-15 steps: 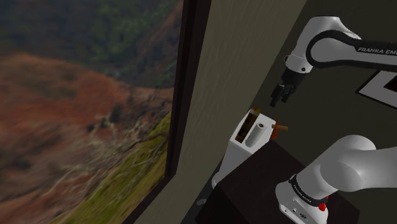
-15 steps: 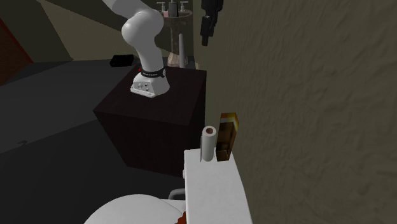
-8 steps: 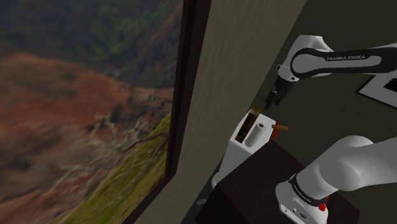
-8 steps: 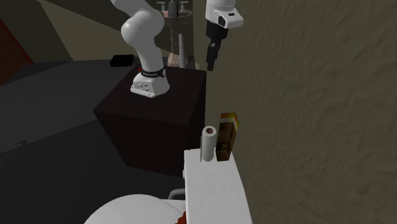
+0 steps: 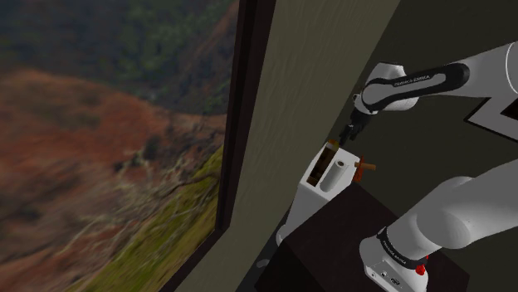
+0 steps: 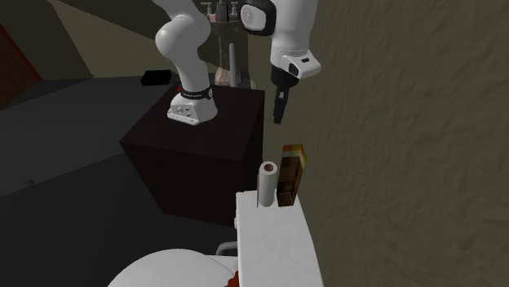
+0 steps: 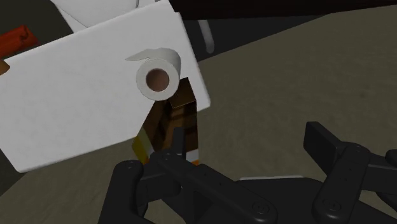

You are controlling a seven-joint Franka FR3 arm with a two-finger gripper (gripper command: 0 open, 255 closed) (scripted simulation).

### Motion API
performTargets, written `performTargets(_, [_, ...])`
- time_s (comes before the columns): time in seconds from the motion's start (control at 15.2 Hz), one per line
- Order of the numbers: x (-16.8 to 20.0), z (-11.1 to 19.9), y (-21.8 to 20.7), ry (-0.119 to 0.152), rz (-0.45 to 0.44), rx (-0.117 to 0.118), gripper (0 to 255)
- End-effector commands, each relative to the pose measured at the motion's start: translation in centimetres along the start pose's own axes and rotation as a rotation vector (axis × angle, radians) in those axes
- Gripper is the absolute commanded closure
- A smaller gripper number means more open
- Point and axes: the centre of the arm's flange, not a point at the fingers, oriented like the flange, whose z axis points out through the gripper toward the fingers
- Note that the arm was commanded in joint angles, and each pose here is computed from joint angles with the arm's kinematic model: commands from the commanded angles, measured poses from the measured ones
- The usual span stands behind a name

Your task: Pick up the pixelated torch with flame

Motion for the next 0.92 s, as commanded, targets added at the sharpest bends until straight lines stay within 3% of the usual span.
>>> performTargets(0.0, [1.0,2.0,1.8,0.007,-0.013,-0.002,0])
performTargets(0.46, [4.5,7.8,7.6,0.026,-0.052,0.001,0])
performTargets(0.86, [4.7,10.9,7.7,0.026,-0.052,0.001,0])
